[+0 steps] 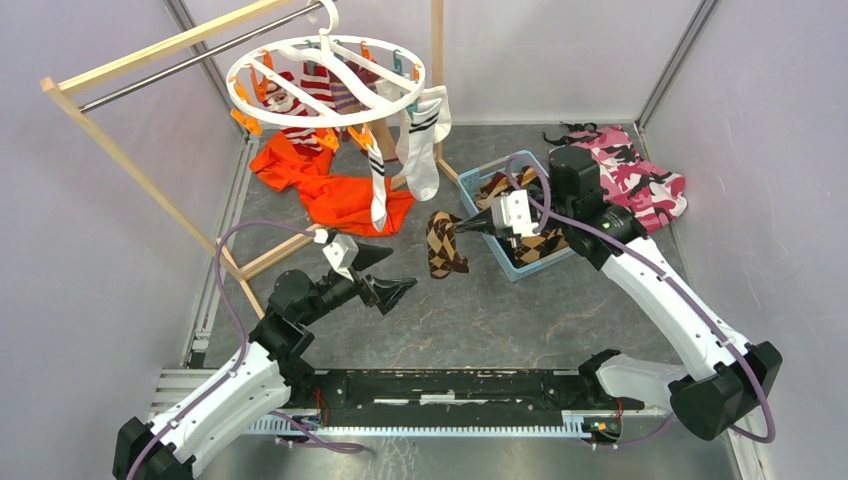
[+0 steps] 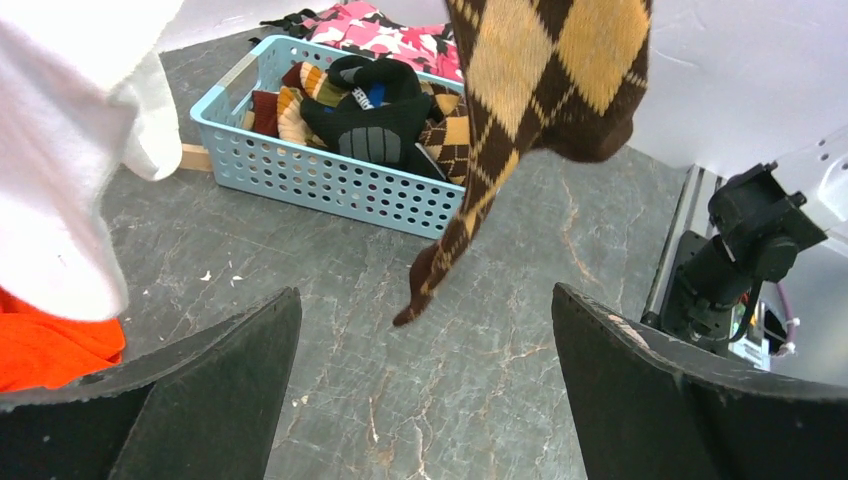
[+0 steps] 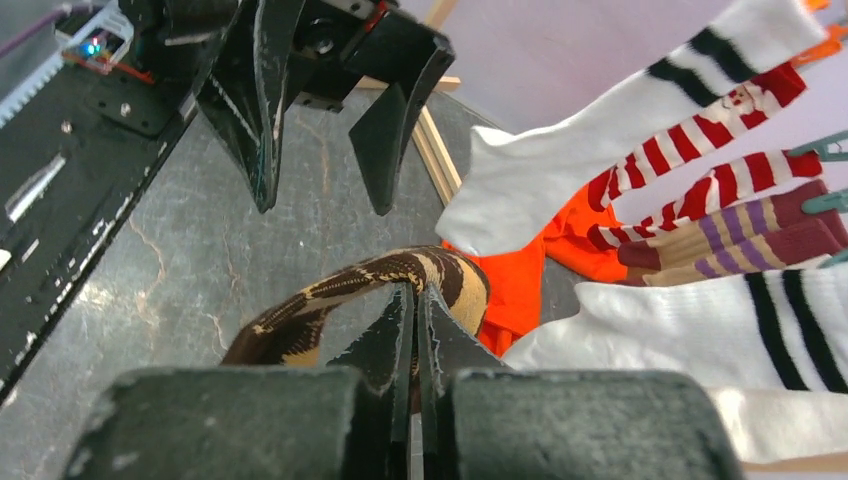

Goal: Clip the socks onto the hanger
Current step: Pick up the sock from the bin.

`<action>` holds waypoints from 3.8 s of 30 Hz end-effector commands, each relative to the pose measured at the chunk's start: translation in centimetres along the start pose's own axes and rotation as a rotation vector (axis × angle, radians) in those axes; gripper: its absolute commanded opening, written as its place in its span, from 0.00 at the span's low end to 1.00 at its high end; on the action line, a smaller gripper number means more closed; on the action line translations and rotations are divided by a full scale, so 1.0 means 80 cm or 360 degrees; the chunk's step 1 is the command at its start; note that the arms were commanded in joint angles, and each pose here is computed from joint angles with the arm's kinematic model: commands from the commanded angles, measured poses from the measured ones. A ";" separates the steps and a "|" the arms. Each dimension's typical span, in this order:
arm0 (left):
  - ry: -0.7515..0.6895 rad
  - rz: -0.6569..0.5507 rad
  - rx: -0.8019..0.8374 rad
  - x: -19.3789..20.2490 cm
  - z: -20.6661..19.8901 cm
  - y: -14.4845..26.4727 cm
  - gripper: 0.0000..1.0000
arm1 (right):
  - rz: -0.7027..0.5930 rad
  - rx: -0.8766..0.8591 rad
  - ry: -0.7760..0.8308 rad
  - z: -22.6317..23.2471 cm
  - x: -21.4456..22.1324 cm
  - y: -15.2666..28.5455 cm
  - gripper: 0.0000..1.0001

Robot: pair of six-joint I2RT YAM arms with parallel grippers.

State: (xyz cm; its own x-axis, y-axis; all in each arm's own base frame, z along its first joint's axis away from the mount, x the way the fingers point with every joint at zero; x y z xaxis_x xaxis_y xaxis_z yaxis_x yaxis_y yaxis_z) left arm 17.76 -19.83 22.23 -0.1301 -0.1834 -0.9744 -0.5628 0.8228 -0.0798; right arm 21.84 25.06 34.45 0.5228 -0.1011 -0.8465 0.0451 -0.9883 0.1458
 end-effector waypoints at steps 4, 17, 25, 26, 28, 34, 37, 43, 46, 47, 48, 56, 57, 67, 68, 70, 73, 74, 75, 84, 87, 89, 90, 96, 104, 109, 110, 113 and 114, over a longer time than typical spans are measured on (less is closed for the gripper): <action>-0.0304 -0.0049 0.0070 -0.005 -0.001 0.006 1.00 | 0.0023 -0.0118 0.0227 0.016 0.027 -0.011 0.01; -0.0472 0.0112 0.0150 0.032 0.006 0.003 1.00 | 0.0352 -0.0075 0.0193 0.000 0.074 -0.027 0.00; -0.0575 0.0212 0.0158 0.046 0.017 -0.005 1.00 | 0.0401 -0.0168 0.0283 0.008 0.070 -0.052 0.00; -0.0581 0.0220 0.0161 0.048 0.018 -0.006 1.00 | 0.0403 -0.0166 0.0285 0.006 0.069 -0.055 0.00; -0.0584 0.0233 0.0166 0.051 0.019 -0.007 1.00 | 0.0398 -0.0162 0.0292 0.003 0.068 -0.060 0.00; -0.0587 0.0232 0.0150 0.054 0.022 -0.008 1.00 | 0.0369 -0.0203 0.0329 0.005 0.057 -0.079 0.00; -0.0575 0.0236 0.0148 0.057 0.023 -0.009 1.00 | 0.0357 -0.0209 0.0353 0.005 0.051 -0.087 0.00; -0.0553 0.0237 0.0145 0.062 0.024 -0.008 1.00 | 0.0338 -0.0211 0.0389 0.003 0.041 -0.099 0.00; -0.0541 0.0238 0.0153 0.063 0.023 -0.009 1.00 | 0.0331 -0.0205 0.0400 0.006 0.038 -0.103 0.01; -0.0535 0.0243 0.0159 0.064 0.023 -0.009 0.99 | 0.0327 -0.0203 0.0400 0.007 0.037 -0.104 0.00; -0.0532 0.0246 0.0163 0.064 0.023 -0.010 0.99 | 0.0328 -0.0198 0.0398 0.007 0.037 -0.104 0.00; -0.0493 0.0230 0.0177 0.064 0.022 -0.013 0.98 | 0.0334 -0.0145 0.0384 0.003 0.031 -0.104 0.01; -0.0485 0.0224 0.0184 0.062 0.021 -0.013 0.98 | 0.0338 -0.0137 0.0385 0.002 0.031 -0.103 0.01; -0.0431 0.0234 0.0221 0.053 0.010 -0.001 0.98 | 0.0269 0.0106 0.0280 -0.008 0.007 -0.079 0.01; -0.0426 0.0241 0.0212 0.053 0.010 0.000 0.98 | 0.0265 0.0125 0.0260 -0.010 0.004 -0.076 0.00; -0.0418 0.0235 0.0159 0.051 0.014 0.002 0.98 | 0.0266 0.0154 0.0204 -0.014 -0.003 -0.070 0.00; -0.0416 0.0195 0.0056 0.047 0.023 0.004 0.98 | 0.0255 0.0130 0.0168 -0.011 -0.011 -0.065 0.00; -0.0414 0.0171 0.0009 0.044 0.028 0.004 0.98 | 0.0243 0.0116 0.0159 -0.008 -0.014 -0.064 0.00; -0.0410 0.0140 -0.0020 0.040 0.031 0.003 0.98 | 0.0229 0.0097 0.0155 -0.003 -0.015 -0.064 0.00; -0.0320 0.0097 0.0212 0.027 0.008 -0.021 0.80 | 0.0144 0.0100 0.0199 0.009 -0.029 -0.054 0.00; -0.0292 0.0120 0.0283 0.031 0.002 -0.025 0.68 | 0.0120 0.0102 0.0220 0.008 -0.034 -0.055 0.00; -0.0298 0.0114 0.0291 0.026 0.001 -0.028 0.57 | 0.0114 0.0106 0.0217 0.007 -0.035 -0.054 0.00; -0.0300 0.0103 0.0293 0.023 0.001 -0.029 0.48 | 0.0115 0.0110 0.0215 0.007 -0.034 -0.054 0.00; -0.0242 0.0026 0.0346 0.009 -0.009 -0.032 0.47 | 0.0107 0.0138 0.0171 0.004 -0.033 -0.053 0.00; -0.0161 0.0079 0.0488 0.015 -0.024 -0.033 0.09 | 0.0148 0.0225 0.0059 -0.012 -0.016 -0.047 0.00; -0.0108 0.0046 0.0432 0.004 -0.025 -0.024 0.02 | 0.0219 0.0276 -0.0008 -0.018 0.005 -0.037 0.00; -0.0089 0.0034 0.0421 0.000 -0.026 -0.022 0.02 | 0.0230 0.0273 -0.0018 -0.016 0.010 -0.036 0.02; 0.0048 0.0042 0.0367 -0.015 -0.029 -0.017 0.02 | 0.0267 0.0243 -0.0032 -0.007 0.026 -0.035 0.05; 0.0112 0.0088 0.0348 -0.014 -0.029 -0.015 0.02 | 0.0277 0.0230 -0.0031 -0.003 0.031 -0.036 0.08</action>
State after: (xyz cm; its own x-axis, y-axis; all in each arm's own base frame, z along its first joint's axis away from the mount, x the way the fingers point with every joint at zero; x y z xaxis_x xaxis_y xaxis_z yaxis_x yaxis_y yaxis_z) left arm 16.83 -22.09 20.95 -0.1243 -0.1014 -0.9870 -0.3364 0.9402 -0.0542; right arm 23.02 27.80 33.26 0.5049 -0.2582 -0.8237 -0.1639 -0.9655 0.2022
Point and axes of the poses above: each gripper's point midway between its finger pads, its own y axis back along the fingers, its own z axis along the line the jaws close on, x = y × z, the point moved 3 cm from there along y, back along the fingers
